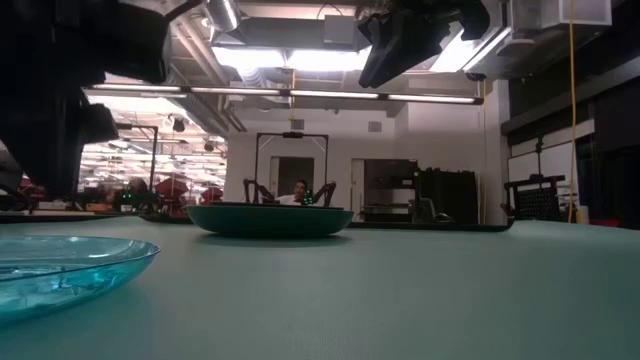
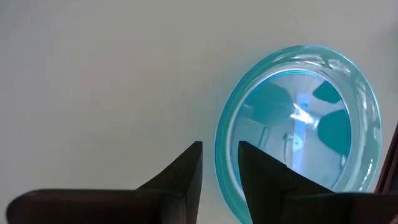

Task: Stack plastic plates
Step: Stack the blue plate on top of the light pink plate

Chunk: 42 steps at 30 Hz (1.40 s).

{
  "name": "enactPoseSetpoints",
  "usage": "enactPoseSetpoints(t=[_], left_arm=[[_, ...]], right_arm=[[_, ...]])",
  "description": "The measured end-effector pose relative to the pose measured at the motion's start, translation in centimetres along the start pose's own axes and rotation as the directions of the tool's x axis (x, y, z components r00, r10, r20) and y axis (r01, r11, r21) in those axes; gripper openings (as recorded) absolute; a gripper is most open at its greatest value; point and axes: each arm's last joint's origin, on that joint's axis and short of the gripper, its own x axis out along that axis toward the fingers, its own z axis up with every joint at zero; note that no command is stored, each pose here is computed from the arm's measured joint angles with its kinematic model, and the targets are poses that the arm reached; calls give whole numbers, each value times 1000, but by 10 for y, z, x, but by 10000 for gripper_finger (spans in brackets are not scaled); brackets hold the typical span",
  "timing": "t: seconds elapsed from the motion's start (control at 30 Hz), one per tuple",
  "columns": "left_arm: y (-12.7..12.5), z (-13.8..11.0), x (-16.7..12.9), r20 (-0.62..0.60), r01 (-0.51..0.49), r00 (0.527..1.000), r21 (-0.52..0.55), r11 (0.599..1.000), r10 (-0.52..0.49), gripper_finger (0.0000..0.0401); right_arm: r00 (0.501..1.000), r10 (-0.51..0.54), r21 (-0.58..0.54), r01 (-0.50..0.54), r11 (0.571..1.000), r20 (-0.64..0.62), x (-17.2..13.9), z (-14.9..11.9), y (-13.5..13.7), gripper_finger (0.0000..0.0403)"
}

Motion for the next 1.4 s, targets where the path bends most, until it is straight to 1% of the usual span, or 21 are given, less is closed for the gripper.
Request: enactPoseSetpoints(t=[0.2, 0.47, 0.8, 0.87, 1.13, 1.4], left_arm=[[5, -4, 9, 28, 38, 999, -4, 999, -38, 96], [12, -10, 16, 25, 35, 999, -7, 999, -35, 96], [10, -13, 16, 28, 45, 999, 14, 999, -46, 96], [7, -14, 19, 29, 52, 998, 24, 998, -52, 96], [5, -23, 39, -10, 14, 1000, 47, 999, -14, 96], [3, -22, 40, -9, 43, 999, 39, 998, -43, 96]], right_arm=[[1000, 0, 0, 0, 1000, 0, 0, 0, 0, 88], [1000, 0, 0, 0, 1000, 0, 0, 0, 0, 88], [1000, 0, 0, 0, 1000, 0, 0, 0, 0, 88], [1000, 0, 0, 0, 1000, 0, 0, 0, 0, 88], [1000, -1, 0, 1, 1000, 4, 0, 0, 0, 88], [1000, -2, 0, 2, 1000, 3, 0, 0, 0, 88]])
